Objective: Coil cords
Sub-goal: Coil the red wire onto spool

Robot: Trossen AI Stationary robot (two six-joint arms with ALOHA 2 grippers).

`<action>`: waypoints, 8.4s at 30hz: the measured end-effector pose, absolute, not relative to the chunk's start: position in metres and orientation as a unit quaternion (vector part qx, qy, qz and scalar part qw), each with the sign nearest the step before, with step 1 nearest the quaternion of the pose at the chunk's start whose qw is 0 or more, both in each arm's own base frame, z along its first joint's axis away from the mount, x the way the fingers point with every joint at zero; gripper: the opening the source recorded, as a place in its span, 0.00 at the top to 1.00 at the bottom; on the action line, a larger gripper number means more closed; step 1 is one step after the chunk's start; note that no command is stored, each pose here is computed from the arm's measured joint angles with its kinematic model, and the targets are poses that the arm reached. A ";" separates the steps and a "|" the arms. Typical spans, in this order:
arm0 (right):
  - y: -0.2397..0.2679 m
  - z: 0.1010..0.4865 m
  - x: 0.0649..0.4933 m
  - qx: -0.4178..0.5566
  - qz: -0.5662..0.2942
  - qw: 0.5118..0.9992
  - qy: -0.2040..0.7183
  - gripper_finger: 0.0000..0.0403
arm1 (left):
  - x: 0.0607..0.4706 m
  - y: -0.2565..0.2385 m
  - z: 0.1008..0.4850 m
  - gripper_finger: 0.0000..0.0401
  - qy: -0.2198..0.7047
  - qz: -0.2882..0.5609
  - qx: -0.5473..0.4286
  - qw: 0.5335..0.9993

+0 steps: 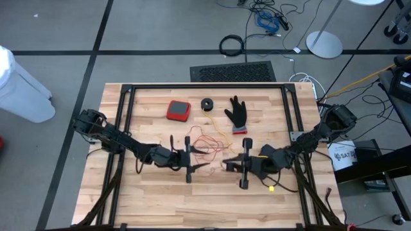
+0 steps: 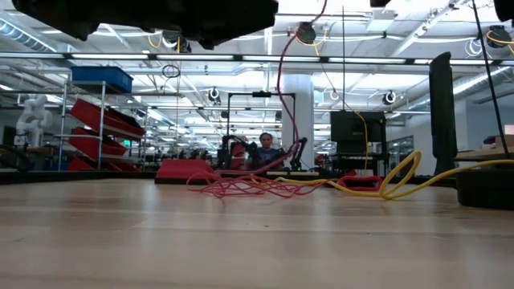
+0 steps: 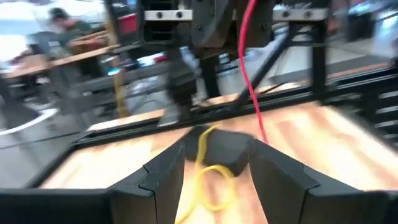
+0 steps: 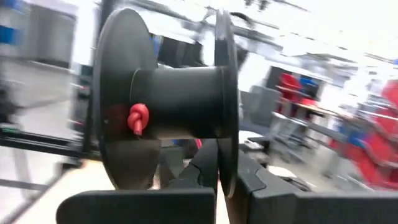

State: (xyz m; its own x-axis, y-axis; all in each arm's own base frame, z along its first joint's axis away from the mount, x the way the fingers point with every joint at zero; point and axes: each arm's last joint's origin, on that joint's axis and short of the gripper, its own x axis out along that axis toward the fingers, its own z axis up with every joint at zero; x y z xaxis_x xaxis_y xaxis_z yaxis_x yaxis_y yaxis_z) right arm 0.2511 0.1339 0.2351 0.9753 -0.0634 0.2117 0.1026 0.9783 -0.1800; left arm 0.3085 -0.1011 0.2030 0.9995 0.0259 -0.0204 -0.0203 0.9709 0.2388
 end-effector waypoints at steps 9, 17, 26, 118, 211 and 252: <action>0.107 0.226 0.264 -0.147 -0.127 0.980 -0.046 1.00 | 0.308 -0.086 0.197 0.54 0.076 0.177 0.212 0.958; 0.068 0.210 0.278 -0.186 -0.174 0.966 0.040 1.00 | 0.315 -0.063 0.196 0.54 0.089 0.174 0.261 0.945; 0.014 0.205 0.289 -0.199 -0.153 0.966 0.067 1.00 | 0.324 0.000 0.193 0.54 0.094 0.142 0.215 0.962; -0.038 0.222 0.271 -0.228 -0.027 0.970 0.084 1.00 | 0.326 0.054 0.242 0.83 -0.019 -0.050 0.128 0.990; -0.059 0.185 0.294 -0.077 -0.127 0.987 0.069 0.82 | 0.324 0.031 0.270 1.00 0.009 0.211 0.253 0.944; -0.060 0.170 0.294 -0.001 -0.097 0.988 0.116 0.82 | 0.325 0.031 0.267 1.00 0.024 0.202 0.253 0.946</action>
